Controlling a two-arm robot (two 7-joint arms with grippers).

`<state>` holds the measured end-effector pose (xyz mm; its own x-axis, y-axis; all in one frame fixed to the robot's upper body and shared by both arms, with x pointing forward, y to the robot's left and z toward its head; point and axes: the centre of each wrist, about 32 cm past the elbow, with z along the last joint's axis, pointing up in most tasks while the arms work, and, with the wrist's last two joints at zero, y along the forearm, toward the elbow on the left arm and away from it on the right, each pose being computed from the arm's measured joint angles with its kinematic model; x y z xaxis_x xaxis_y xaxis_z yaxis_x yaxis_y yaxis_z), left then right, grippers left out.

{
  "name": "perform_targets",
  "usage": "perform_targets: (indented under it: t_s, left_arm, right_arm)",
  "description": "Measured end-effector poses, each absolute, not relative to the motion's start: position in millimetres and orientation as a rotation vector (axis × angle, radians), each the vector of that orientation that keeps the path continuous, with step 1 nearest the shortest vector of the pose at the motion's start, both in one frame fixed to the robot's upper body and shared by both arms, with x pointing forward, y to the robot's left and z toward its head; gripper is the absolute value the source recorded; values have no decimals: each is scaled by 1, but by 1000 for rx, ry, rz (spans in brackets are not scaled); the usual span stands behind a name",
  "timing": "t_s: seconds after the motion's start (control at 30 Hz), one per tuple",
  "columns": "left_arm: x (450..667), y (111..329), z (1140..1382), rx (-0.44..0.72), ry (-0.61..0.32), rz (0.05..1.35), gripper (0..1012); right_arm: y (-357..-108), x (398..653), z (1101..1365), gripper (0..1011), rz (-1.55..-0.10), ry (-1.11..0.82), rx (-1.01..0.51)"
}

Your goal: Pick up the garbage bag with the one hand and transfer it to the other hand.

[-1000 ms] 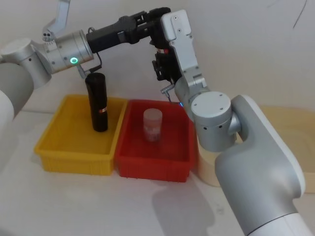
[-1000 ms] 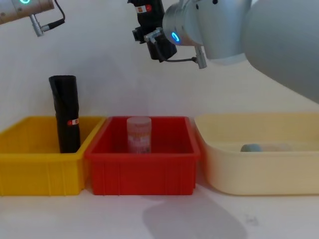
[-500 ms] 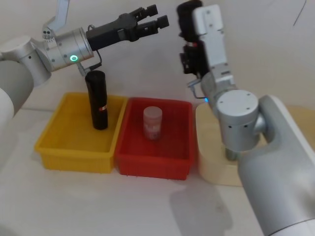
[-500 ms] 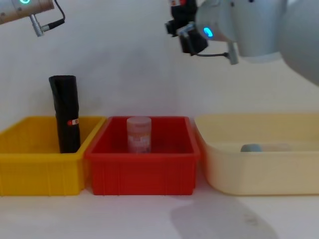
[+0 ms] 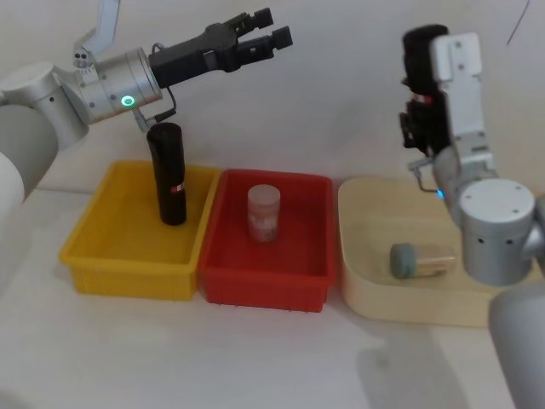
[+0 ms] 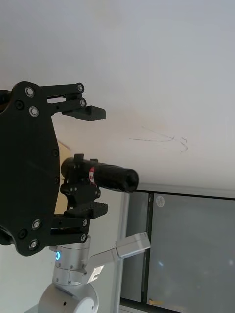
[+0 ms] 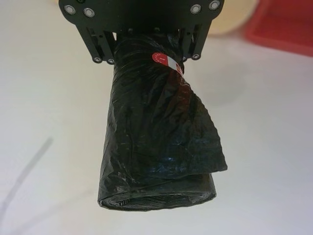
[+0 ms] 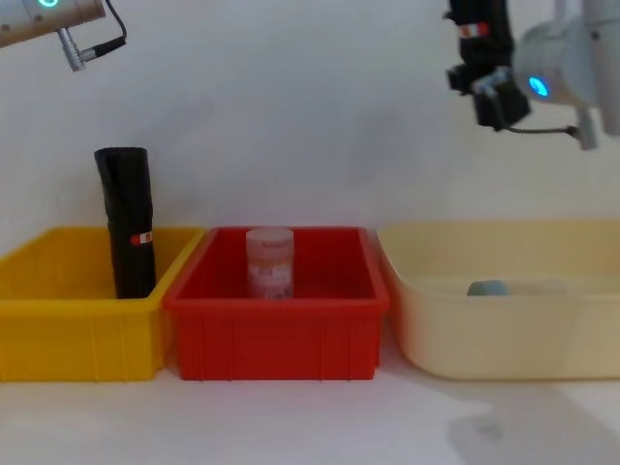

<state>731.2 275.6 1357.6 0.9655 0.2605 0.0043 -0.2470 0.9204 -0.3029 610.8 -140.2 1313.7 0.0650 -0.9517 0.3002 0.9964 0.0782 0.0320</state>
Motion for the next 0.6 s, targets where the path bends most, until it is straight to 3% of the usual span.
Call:
perform_targets:
  t_s: [0.3, 0.6]
  left_arm:
    - [731, 276, 1358, -305, -45, 261, 1002]
    - [731, 276, 1358, -305, -45, 261, 1001]
  right_arm:
    - [-172, 601, 1301, 528, -1513, -256, -252]
    - [-188, 594, 1295, 816, -1516, -253, -278]
